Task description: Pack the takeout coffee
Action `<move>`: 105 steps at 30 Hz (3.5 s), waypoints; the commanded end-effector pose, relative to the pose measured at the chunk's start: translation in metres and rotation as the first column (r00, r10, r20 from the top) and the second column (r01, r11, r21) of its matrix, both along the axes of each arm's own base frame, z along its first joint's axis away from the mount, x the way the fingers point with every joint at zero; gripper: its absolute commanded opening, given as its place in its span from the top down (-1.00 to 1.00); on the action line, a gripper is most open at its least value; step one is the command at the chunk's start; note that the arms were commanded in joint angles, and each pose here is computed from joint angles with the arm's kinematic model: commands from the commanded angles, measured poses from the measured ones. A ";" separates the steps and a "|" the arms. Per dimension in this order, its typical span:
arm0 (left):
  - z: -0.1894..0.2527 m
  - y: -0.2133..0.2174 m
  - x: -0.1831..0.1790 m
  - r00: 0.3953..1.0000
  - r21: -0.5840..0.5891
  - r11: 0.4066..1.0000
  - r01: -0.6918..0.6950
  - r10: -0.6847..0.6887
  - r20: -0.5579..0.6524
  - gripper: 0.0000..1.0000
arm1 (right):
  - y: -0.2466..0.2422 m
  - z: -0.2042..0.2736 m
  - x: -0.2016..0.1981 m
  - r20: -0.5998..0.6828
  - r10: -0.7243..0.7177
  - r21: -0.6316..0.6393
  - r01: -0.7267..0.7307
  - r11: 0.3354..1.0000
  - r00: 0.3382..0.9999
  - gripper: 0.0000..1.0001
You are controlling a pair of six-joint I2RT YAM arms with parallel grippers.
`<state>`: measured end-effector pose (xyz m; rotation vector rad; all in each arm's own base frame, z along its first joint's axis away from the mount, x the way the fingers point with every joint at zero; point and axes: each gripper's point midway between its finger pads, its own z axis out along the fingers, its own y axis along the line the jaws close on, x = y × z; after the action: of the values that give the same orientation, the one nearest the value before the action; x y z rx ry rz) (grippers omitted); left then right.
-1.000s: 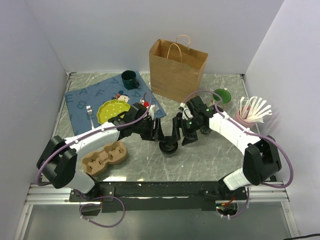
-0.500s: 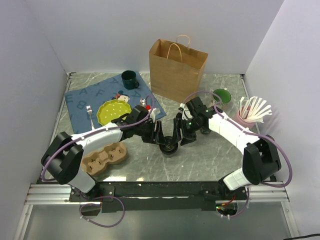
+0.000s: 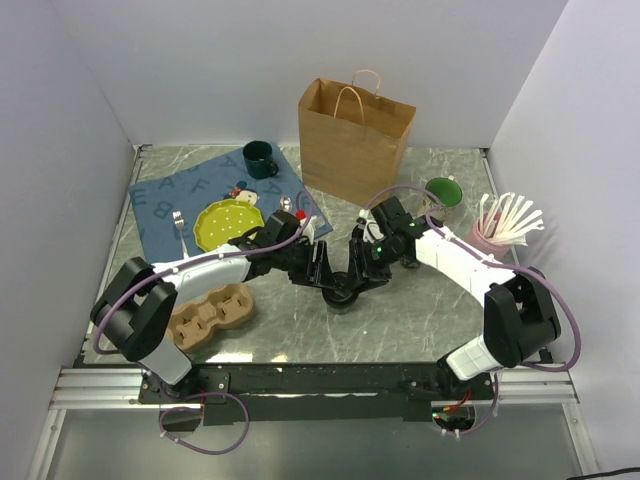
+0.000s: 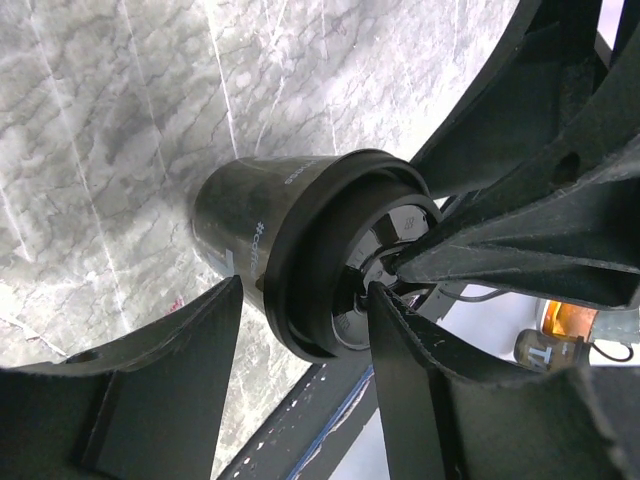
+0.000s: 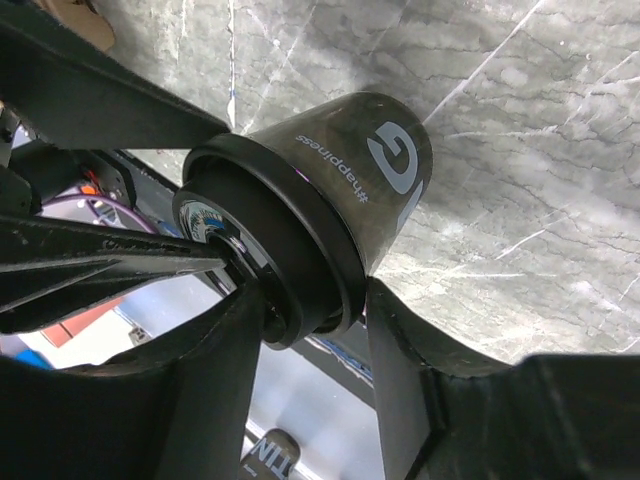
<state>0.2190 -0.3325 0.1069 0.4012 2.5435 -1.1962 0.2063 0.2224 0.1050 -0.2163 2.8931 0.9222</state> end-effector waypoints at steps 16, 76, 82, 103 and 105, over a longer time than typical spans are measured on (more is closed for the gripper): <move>-0.042 0.015 0.006 0.999 0.137 0.990 -0.039 0.042 -0.021 -0.02 | 0.005 0.013 0.006 0.036 -0.015 0.042 0.014 0.999 0.999 -0.14; -0.100 0.047 -0.016 0.985 0.323 0.945 -0.051 0.102 -0.142 0.11 | -0.038 -0.032 0.022 0.061 -0.169 -0.021 0.170 0.985 0.984 0.47; -0.101 0.046 -0.017 0.984 0.321 0.946 -0.052 0.104 -0.146 0.11 | -0.034 0.017 0.030 0.115 -0.199 0.032 0.196 0.980 0.973 0.31; -0.102 0.043 -0.020 0.983 0.322 0.946 -0.047 0.101 -0.153 0.12 | -0.031 -0.012 -0.003 0.045 -0.193 0.022 0.192 0.981 0.980 0.40; -0.103 0.044 -0.020 0.983 0.328 0.944 -0.047 0.102 -0.152 0.12 | -0.038 -0.021 -0.001 0.056 -0.215 -0.023 0.217 0.976 0.975 0.46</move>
<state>0.2259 -0.3457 0.0985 0.3528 2.5609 -1.2665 0.1978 0.1955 0.1021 0.0280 2.8059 0.9613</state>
